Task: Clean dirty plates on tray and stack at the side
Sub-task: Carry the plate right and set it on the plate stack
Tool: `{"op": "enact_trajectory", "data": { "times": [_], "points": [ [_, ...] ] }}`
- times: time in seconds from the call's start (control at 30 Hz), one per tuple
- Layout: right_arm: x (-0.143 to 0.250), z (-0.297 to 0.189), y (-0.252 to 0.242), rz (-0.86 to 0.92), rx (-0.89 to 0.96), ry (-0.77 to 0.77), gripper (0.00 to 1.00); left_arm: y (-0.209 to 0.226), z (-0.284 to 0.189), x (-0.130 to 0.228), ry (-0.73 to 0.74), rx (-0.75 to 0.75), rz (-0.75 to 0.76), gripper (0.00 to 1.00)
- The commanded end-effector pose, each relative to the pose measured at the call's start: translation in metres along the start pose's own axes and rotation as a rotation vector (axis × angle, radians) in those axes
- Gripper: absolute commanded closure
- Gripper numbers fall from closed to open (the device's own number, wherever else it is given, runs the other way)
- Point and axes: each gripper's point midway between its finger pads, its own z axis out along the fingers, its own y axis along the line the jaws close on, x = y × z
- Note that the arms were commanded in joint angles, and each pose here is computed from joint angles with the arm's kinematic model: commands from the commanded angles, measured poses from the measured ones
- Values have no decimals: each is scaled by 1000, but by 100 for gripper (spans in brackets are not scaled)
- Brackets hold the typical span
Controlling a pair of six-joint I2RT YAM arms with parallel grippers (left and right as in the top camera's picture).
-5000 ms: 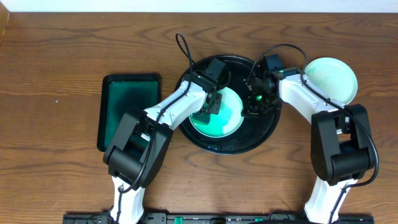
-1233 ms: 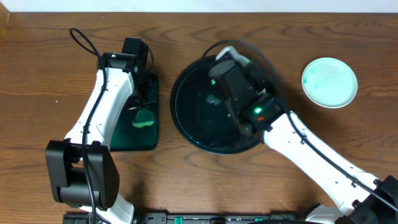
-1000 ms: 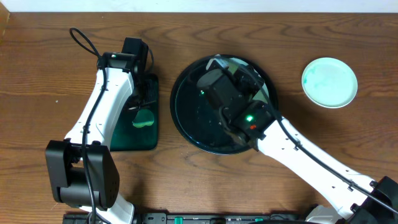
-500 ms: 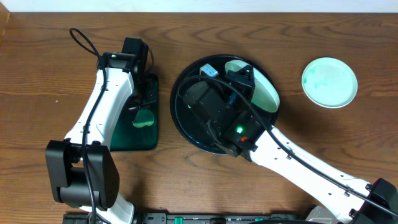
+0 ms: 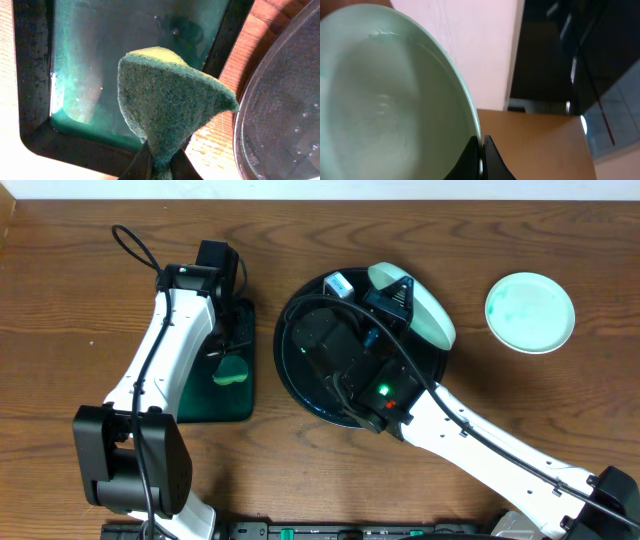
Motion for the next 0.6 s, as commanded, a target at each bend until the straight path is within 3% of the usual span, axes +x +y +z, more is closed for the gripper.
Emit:
{"op": "enact_trajectory", "data": {
  "times": [0.0,0.1,0.27,0.3,0.37,0.4,0.57],
  "points": [
    [3,0,-6,76,19,18,99,6,6,2,15,-29,-8,92],
    [1,-1,-6,141,18,9,99,6,6,2,16,-29,-8,92],
    [-14,8,54,436,-316,-92,99,6,6,2,18,-30,-8,92],
    [-16,8,85,584,-520,-74,99,6,6,2,18,-30,-8,92],
    [-15,13,102,762,-670,-10,99,6,6,2,18,-30,-8,92],
    [-8,26,107,902,-720,60,99,6,6,2,18,-30,-8,92],
    [8,58,113,1132,-846,183,99,6,6,3,20,-31,-8,92]
  ]
}}
